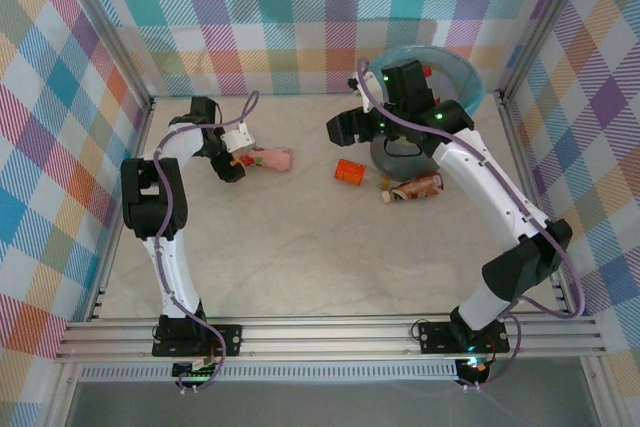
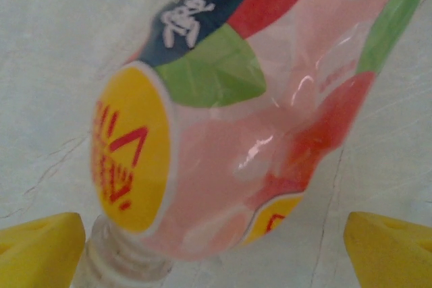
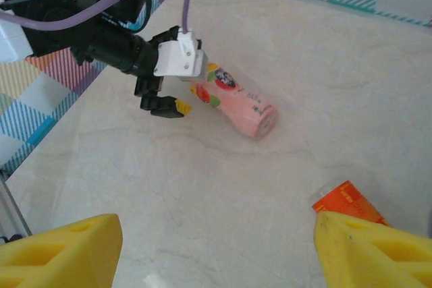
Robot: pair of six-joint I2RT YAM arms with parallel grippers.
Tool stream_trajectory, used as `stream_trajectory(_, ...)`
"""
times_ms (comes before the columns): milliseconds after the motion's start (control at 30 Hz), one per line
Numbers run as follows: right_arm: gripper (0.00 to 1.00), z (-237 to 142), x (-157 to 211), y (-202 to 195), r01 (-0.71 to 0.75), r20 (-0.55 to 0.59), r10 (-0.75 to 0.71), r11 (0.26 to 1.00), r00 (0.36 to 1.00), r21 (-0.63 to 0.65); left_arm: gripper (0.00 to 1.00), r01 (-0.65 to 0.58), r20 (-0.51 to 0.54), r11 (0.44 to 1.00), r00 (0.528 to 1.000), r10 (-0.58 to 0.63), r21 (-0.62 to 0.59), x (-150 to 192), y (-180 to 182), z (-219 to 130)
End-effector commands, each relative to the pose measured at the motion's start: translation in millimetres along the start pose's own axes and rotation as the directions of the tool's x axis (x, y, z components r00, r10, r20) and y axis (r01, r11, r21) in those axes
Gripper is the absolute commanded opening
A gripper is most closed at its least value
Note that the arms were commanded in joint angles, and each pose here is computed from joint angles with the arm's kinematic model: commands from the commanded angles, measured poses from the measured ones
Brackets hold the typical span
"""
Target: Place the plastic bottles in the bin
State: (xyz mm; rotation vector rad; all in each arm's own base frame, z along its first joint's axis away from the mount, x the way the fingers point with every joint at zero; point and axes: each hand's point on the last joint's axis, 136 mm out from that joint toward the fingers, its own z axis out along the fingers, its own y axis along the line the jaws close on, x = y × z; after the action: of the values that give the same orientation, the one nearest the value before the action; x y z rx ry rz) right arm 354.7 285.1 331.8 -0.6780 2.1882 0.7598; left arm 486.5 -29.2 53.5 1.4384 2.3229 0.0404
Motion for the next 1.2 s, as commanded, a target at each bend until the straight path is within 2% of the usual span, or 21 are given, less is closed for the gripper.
stream_trajectory(0,0.75,4.4,2.9,13.8,0.015,-0.031,-0.016,0.999,0.999,-0.050,0.93,-0.087,-0.032,0.996,0.996,0.087,0.027,-1.8,-6.9,8.5)
stream_trajectory(100,0.74,6.6,6.1,17.4,0.014,-0.040,-0.016,0.998,0.999,-0.056,0.82,-0.115,-0.059,0.991,0.991,0.119,0.063,-1.2,-17.9,18.4)
stream_trajectory(200,0.74,5.3,7.2,19.3,0.019,-0.041,-0.021,0.998,0.999,-0.052,0.72,-0.130,-0.042,0.987,0.990,0.134,0.096,-6.2,-28.4,21.3)
stream_trajectory(333,0.74,-0.9,5.5,20.7,0.027,-0.028,-0.028,0.999,0.999,-0.044,0.61,-0.134,0.006,0.985,0.991,0.135,0.112,-15.0,-36.7,14.3)
stream_trajectory(533,0.74,-10.1,3.4,23.4,0.033,-0.006,-0.034,0.999,0.999,-0.041,0.38,-0.125,0.051,0.985,0.991,0.120,0.115,-23.1,-43.7,-3.9)
stream_trajectory(733,0.74,-23.8,0.2,30.7,0.024,0.018,-0.023,0.998,1.000,-0.052,0.35,-0.087,0.109,0.992,0.991,0.077,0.092,-35.3,-46.1,-27.7)
stream_trajectory(800,0.74,-30.1,-2.0,33.7,0.018,0.030,-0.016,0.998,0.999,-0.059,0.35,-0.063,0.159,0.996,0.986,0.052,0.066,-44.9,-45.4,-42.2)
stream_trajectory(900,0.76,-42.2,-5.0,37.6,0.013,0.052,-0.010,0.998,0.999,-0.058,0.35,0.007,0.286,1.000,0.958,-0.014,0.025,-69.9,-43.6,-81.2)
stream_trajectory(1033,0.78,-61.6,-15.0,43.1,0.002,0.102,0.003,0.999,0.995,-0.054,0.31,0.088,0.493,0.996,0.867,-0.072,-0.008,-114.1,-54.3,-147.4)
stream_trajectory(1167,0.78,-83.1,-30.9,51.9,-0.016,0.163,0.028,0.997,0.986,-0.073,0.19,0.082,0.605,0.996,0.795,-0.049,-0.027,-152.2,-91.9,-200.9)
